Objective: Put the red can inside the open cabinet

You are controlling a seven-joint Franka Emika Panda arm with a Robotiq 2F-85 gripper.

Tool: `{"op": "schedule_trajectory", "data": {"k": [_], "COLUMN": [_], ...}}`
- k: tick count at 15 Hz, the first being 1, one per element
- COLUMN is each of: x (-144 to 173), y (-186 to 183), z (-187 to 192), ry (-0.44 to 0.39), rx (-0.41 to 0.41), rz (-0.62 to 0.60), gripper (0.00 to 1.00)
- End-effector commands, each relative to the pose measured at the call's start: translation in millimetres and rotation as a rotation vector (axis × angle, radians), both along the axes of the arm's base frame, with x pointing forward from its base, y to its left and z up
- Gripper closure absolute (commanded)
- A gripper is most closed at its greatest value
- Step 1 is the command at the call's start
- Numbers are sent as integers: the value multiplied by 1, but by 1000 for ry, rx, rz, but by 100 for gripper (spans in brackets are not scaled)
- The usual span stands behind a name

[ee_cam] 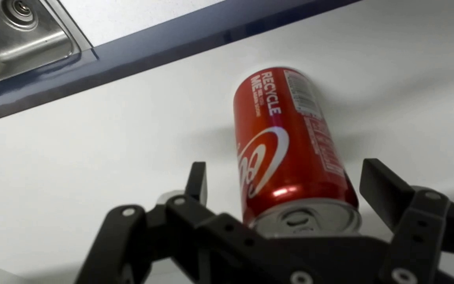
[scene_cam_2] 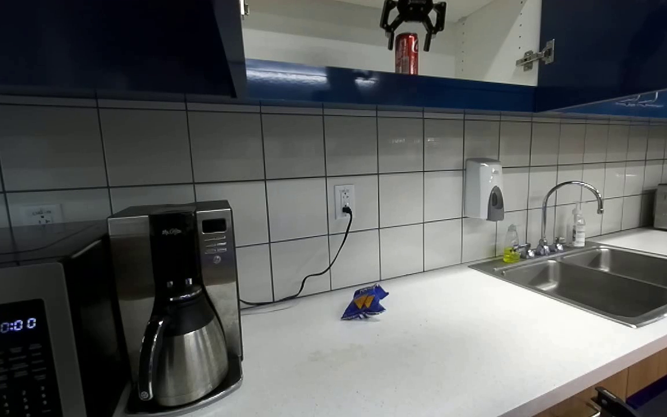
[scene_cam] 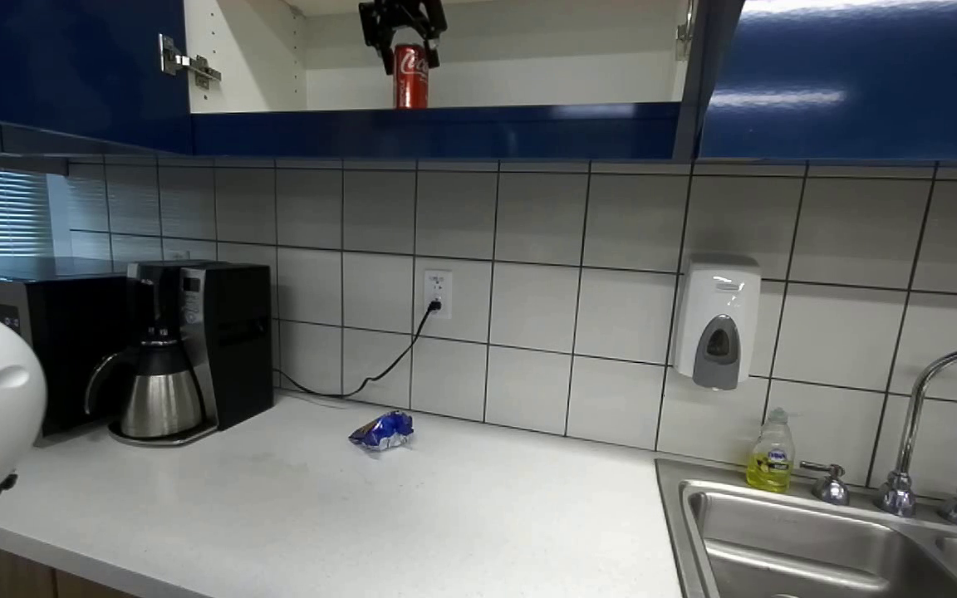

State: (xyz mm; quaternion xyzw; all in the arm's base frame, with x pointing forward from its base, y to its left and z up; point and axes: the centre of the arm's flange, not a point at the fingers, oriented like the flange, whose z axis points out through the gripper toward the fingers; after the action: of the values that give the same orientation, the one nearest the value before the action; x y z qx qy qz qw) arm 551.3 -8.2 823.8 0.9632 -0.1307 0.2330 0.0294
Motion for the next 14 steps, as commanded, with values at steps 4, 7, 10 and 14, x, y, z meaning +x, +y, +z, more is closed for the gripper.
{"op": "schedule_trajectory", "data": {"k": [4,7,10,14], "x": [-29,-37,-45,-63], "y": [-6,-8,-11,-14], "z": [12,15,16,14], "ry": [1,-4,-6,-5], "rx": [-1,-2,-3,1], "rz": [-10,-11,-9,3], "gripper": [0,0,0,0]}}
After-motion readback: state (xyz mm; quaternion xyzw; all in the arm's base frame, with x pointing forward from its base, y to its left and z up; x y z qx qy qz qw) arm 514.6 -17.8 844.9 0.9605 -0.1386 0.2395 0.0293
